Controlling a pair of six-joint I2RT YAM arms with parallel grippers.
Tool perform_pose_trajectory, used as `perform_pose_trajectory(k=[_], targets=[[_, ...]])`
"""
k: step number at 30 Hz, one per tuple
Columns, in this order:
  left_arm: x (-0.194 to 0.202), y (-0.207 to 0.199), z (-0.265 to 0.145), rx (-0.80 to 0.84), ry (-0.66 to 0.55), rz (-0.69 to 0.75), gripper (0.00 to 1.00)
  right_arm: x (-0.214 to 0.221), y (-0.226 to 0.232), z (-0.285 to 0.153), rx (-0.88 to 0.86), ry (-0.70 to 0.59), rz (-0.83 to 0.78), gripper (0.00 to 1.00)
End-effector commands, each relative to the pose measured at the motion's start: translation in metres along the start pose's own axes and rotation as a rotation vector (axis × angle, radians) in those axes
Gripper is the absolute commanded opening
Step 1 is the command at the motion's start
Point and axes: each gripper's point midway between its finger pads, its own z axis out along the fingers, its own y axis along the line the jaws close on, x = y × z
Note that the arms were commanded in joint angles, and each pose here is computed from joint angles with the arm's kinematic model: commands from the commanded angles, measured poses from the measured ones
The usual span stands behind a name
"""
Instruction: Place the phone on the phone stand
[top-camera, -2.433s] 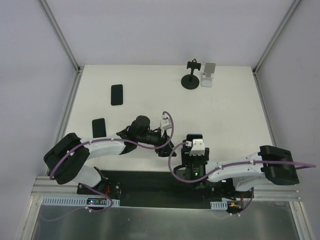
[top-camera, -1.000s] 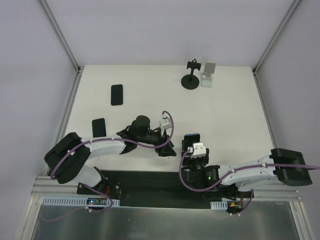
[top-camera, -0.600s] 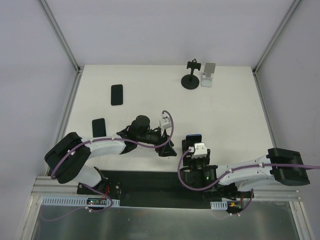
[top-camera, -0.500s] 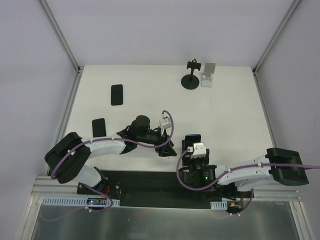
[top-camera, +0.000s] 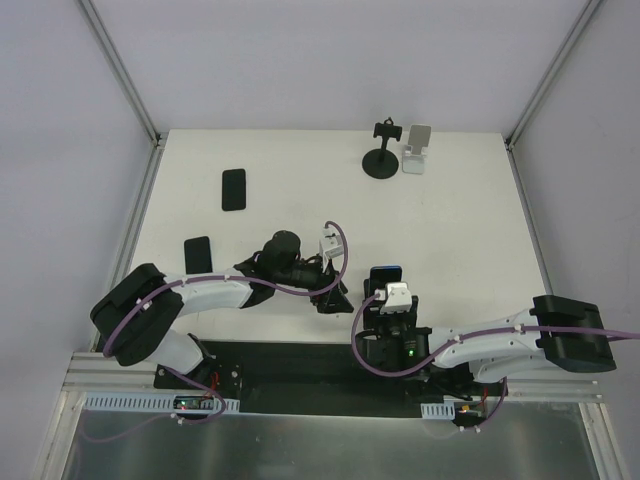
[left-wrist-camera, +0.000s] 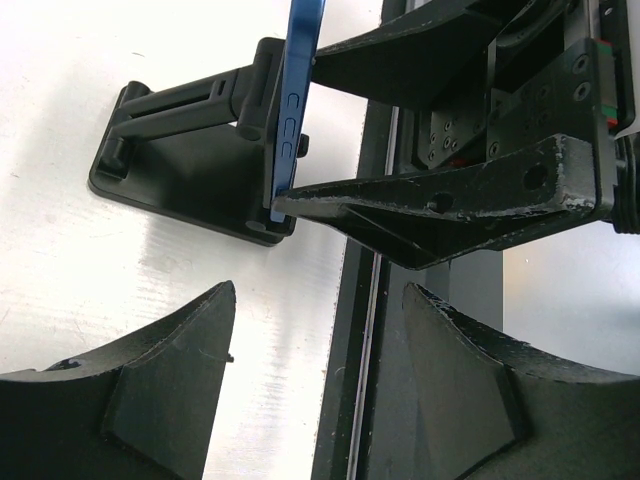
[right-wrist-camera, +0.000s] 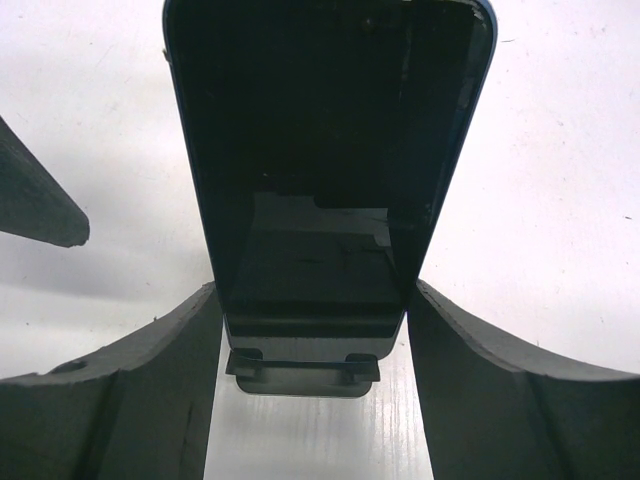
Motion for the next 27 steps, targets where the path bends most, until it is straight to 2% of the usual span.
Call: perform_pose_trajectory(k=[1,5,10,13,14,19,20,22,26,27], targets=[[-0.0153,-0.0034,0.0006,0.033,-0.035,0.038,0.67,-0.0124,0.0049,0.0025,0.014,-0.041,0.063,0.14],[-0.0149,-0.0031,0.001,0.033,-0.031,0.035,0.67,-0.0114,0.005,0.0033,0.016,-0.037,0.056,0.14],[-0.0145,-0.0033,0.0009,0.034,-0.029,0.034,0.67,-0.0105,0.0028,0.0031,0.015,-0.036,0.061,0.23],[-0.0146,-0.0043,0.001,0.037,-0.029,0.036,0.67,-0.011,0.0019,0.003,0.014,-0.038,0.073,0.39],[-0.0137,-0.0034,0.0008,0.035,-0.028,0.035,0.68,-0.011,0.0012,0.0029,0.014,-0.038,0.071,0.5],[-0.0143,-0.0044,0.0004,0.039,-0.029,0.037,0.67,-0.013,0.0022,0.0026,0.011,-0.035,0.058,0.66],[-0.014,-0.0044,0.0004,0.039,-0.029,0.037,0.68,-0.0129,0.0011,0.0024,0.01,-0.036,0.06,0.75],[-0.0145,-0.005,0.0002,0.041,-0.031,0.039,0.68,-0.0135,-0.0001,0.002,0.008,-0.038,0.063,0.78],[-0.0147,-0.0048,-0.0001,0.041,-0.031,0.039,0.67,-0.0162,-0.0036,0.0007,0.001,-0.038,0.065,0.99],[-0.0145,-0.0052,0.0002,0.042,-0.03,0.041,0.67,-0.0185,-0.0037,0.0003,0.001,-0.04,0.057,0.97]])
